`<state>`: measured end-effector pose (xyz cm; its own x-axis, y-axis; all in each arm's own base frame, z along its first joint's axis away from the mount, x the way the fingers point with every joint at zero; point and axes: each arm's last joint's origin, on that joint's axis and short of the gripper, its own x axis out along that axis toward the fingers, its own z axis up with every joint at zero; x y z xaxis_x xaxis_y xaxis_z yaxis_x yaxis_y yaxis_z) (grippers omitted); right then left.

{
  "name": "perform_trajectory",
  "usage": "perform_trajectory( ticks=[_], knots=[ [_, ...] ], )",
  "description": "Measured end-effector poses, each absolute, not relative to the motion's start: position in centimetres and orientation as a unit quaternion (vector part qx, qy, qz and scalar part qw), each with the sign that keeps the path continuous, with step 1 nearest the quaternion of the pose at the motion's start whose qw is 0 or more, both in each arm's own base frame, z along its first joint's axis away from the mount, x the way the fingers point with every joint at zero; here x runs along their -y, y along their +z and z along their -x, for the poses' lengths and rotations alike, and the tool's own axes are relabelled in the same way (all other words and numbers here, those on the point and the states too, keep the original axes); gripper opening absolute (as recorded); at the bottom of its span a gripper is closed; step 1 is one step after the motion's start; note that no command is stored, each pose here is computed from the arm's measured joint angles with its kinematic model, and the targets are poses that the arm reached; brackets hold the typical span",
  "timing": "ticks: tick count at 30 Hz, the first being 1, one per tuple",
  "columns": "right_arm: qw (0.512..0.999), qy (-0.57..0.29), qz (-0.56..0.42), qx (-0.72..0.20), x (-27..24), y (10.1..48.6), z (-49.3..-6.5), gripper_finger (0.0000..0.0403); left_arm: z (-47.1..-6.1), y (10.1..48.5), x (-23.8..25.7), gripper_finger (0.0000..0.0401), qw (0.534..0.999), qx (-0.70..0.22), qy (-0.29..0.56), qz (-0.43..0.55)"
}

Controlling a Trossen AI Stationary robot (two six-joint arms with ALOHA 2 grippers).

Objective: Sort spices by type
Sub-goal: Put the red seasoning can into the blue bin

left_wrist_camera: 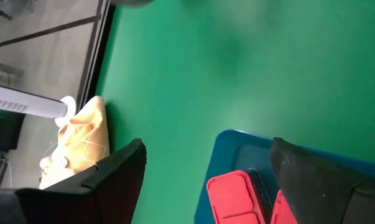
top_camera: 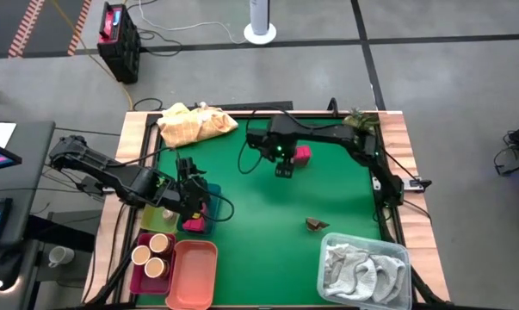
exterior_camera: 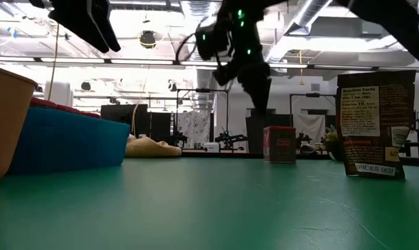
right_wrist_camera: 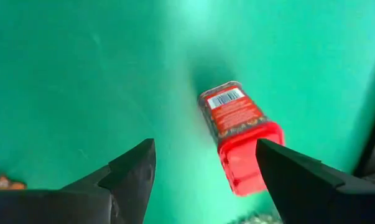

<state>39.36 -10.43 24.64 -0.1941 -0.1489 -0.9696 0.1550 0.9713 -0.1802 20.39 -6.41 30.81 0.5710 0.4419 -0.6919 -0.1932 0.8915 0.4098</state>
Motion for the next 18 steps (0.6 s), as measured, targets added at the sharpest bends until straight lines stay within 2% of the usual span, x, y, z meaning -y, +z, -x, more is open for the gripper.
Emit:
perform_trajectory(
  ticks=[8,12,18],
  knots=[
    [0.627,-0.099,0.096,-0.767,9.5,25.3,-39.4,0.0312,-20.4,30.8,6.4,0.0327,0.875,-0.425,0.185,-0.139],
    [0.624,-0.090,0.102,-0.770,10.7,24.6,-39.2,0.0322,-20.3,30.8,6.4,0.0327,0.874,-0.427,0.187,-0.134],
    [0.592,-0.094,0.080,-0.796,12.4,22.1,-38.0,0.0331,-20.3,30.7,6.4,0.0327,0.874,-0.432,0.180,-0.130]
  ],
)
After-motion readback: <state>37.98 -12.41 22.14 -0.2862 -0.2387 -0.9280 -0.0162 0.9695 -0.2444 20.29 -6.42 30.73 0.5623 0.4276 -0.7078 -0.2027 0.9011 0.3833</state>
